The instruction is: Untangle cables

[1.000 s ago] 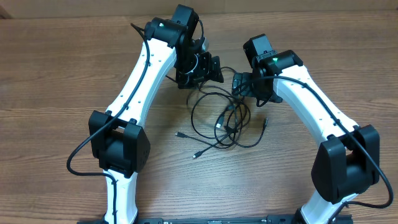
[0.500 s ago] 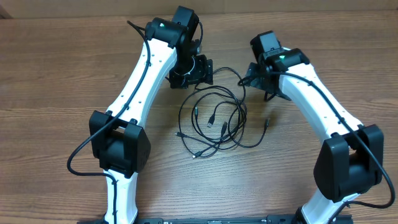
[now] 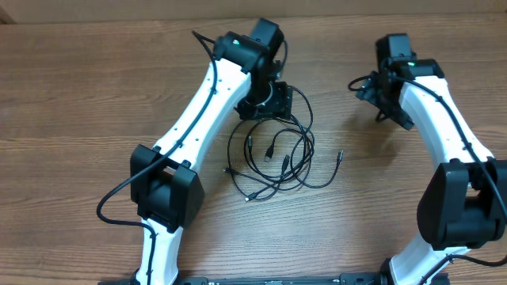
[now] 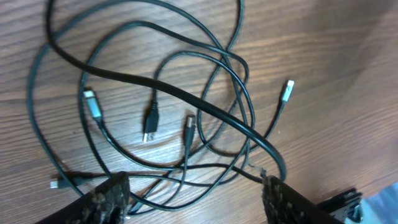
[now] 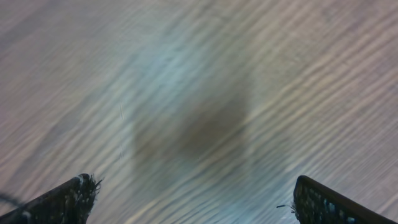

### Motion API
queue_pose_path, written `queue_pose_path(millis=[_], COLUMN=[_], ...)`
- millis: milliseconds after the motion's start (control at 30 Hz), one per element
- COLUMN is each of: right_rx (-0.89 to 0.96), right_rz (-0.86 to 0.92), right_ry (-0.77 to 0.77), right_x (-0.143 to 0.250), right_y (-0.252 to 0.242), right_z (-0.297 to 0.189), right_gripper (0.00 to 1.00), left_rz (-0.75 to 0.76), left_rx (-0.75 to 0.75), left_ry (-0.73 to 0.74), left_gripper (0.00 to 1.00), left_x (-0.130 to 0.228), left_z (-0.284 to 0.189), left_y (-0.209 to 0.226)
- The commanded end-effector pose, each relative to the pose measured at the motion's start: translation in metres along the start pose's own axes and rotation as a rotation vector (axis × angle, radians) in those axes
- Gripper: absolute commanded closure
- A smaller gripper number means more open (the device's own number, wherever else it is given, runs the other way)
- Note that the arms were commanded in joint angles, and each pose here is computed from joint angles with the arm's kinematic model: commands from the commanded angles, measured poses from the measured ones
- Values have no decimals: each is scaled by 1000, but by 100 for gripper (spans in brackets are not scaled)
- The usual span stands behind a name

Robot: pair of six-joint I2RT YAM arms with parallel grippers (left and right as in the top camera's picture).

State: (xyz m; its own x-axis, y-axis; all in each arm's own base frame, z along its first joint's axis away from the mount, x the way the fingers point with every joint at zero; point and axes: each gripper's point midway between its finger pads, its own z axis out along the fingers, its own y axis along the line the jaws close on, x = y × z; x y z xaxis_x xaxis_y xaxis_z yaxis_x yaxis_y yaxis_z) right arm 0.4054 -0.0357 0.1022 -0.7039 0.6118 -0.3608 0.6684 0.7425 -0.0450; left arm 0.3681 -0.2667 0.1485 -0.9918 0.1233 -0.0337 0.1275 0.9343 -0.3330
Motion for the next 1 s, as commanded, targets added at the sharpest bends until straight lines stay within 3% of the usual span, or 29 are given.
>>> queue_pose_path(millis=[0,433,500,567,633,933,967], right_rx=[43,34,34,34,34,35,34], right_rz=[45,67,67,67,67,67,67], right_ry=[8,2,2,2,2,2,2], right_x=[-4,-10,-10,-10,-10,-10,-10], right_y=[-22,-25,-25,-25,-25,-25,-25], right_z=[8,10,10,10,10,10,10], right_gripper=[0,0,0,0,0,0,0], left_rz=[84,258,275,289,292,220,220], left_rx=[-41,-212,-216,-223,-230,-296,-321], left_ry=[-9,-51,-42,-24,-11,40,39], left_gripper=[33,28,33,46,50,44,49], left_x=[13,39,45,52,56,70,70], left_z=[2,22,26,32,37,79,81], left_y=[-16,-49,-54,-56,-54,-24,-18])
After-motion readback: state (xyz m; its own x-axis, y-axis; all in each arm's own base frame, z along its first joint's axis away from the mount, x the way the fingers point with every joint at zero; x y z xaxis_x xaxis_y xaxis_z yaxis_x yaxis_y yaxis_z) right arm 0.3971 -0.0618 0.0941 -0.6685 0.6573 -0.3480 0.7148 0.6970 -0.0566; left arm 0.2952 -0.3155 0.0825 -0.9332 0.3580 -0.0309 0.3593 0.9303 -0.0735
